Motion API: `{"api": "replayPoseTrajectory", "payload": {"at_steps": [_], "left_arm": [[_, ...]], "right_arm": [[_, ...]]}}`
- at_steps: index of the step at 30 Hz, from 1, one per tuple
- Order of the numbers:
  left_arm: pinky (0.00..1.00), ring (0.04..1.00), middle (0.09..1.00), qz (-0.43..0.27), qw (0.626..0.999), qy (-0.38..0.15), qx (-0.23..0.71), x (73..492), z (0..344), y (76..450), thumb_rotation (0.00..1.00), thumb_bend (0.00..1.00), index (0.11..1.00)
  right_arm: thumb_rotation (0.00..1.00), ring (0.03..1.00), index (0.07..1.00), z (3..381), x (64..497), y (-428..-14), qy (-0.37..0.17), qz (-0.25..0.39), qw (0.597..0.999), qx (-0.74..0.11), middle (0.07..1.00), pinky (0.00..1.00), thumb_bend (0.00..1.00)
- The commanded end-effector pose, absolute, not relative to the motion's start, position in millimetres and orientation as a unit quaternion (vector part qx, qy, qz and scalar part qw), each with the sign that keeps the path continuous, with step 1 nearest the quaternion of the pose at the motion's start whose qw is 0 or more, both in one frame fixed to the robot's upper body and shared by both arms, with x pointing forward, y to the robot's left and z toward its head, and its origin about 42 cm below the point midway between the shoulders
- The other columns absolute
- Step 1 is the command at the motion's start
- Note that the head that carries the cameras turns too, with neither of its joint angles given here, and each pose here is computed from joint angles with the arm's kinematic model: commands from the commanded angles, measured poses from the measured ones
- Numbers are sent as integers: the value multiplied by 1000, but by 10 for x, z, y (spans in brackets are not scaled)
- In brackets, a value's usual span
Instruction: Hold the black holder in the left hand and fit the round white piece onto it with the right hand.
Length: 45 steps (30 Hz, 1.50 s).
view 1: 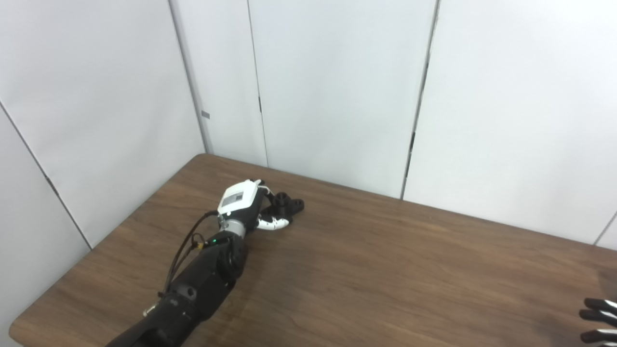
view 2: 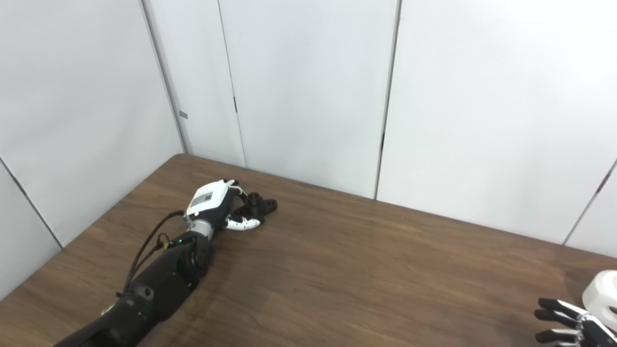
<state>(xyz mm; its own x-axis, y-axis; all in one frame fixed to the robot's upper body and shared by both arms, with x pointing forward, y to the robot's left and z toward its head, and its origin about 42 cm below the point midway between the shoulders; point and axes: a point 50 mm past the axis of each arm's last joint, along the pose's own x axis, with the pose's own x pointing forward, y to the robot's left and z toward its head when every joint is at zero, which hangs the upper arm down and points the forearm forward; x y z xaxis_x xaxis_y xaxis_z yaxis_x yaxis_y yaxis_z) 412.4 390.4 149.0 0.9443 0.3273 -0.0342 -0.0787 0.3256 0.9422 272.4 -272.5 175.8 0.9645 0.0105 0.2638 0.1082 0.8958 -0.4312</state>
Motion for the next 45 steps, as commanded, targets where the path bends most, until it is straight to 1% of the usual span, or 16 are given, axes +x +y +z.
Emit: {"api": "replayPoseTrajectory", "payload": {"at_steps": [1,4,8,11,14,15,16,17,19,27,30,35,38,40,44,45], "left_arm": [[889,999,952,146,791,121,581,4113,1620,4123,295,925,642],[912,1000,956,148,793,121,578,4106,1613,4149,293,930,645],[905,1000,954,145,791,124,581,4095,1603,4164,292,928,644],[871,983,928,143,791,126,581,4086,1588,4155,260,936,626],[875,963,893,139,795,124,577,4070,1571,4143,213,933,545],[895,961,886,135,796,122,577,4066,1567,4136,145,734,514],[913,961,879,132,798,122,575,4063,1564,4127,101,610,493],[929,964,876,130,799,123,574,4064,1564,4116,86,569,486],[955,975,881,125,800,127,572,4065,1569,4091,73,534,480],[998,990,890,109,819,102,554,4043,1534,3998,64,525,480],[976,991,898,87,823,93,554,4029,1493,3913,63,525,480],[976,1000,910,33,841,68,535,3923,1400,3629,62,525,480],[969,1000,915,-4,848,39,528,3841,1348,3435,61,525,481],[994,1000,924,-24,853,26,521,3792,1328,3308,61,525,481],[1000,1000,936,-89,850,-12,520,3669,1328,2968,66,525,483],[1000,1000,937,-106,847,-22,520,3638,1330,2888,67,525,483]], "right_arm": [[0,538,684,1958,2770,-2716,-170,-24,958,-230,657,408,543],[0,533,683,1965,2770,-2715,-169,-24,958,-230,655,402,543],[0,530,682,1969,2770,-2719,-170,-25,958,-232,653,400,547],[0,529,682,1972,2772,-2726,-170,-24,958,-230,653,398,547],[0,522,678,1972,2775,-2733,-172,-23,958,-230,647,391,546],[0,519,676,1972,2776,-2734,-172,-24,957,-232,644,388,546],[0,520,676,1975,2777,-2733,-171,-24,957,-233,645,388,545],[0,523,675,1976,2779,-2732,-171,-24,957,-234,645,390,545],[0,528,675,1976,2781,-2731,-169,-24,957,-233,649,396,543],[0,527,672,1975,2799,-2720,-171,-25,956,-235,649,399,538],[0,525,673,1972,2815,-2708,-173,-24,956,-234,650,397,536],[0,518,665,1983,2838,-2665,-176,-25,957,-230,642,387,537],[0,515,661,1976,2856,-2637,-179,-26,956,-230,639,383,540],[0,518,661,1967,2869,-2618,-180,-26,957,-227,634,386,541],[0,526,665,1967,2891,-2569,-175,-27,960,-218,639,393,547],[0,542,668,1968,2894,-2553,-168,-28,963,-208,647,414,535]]}}
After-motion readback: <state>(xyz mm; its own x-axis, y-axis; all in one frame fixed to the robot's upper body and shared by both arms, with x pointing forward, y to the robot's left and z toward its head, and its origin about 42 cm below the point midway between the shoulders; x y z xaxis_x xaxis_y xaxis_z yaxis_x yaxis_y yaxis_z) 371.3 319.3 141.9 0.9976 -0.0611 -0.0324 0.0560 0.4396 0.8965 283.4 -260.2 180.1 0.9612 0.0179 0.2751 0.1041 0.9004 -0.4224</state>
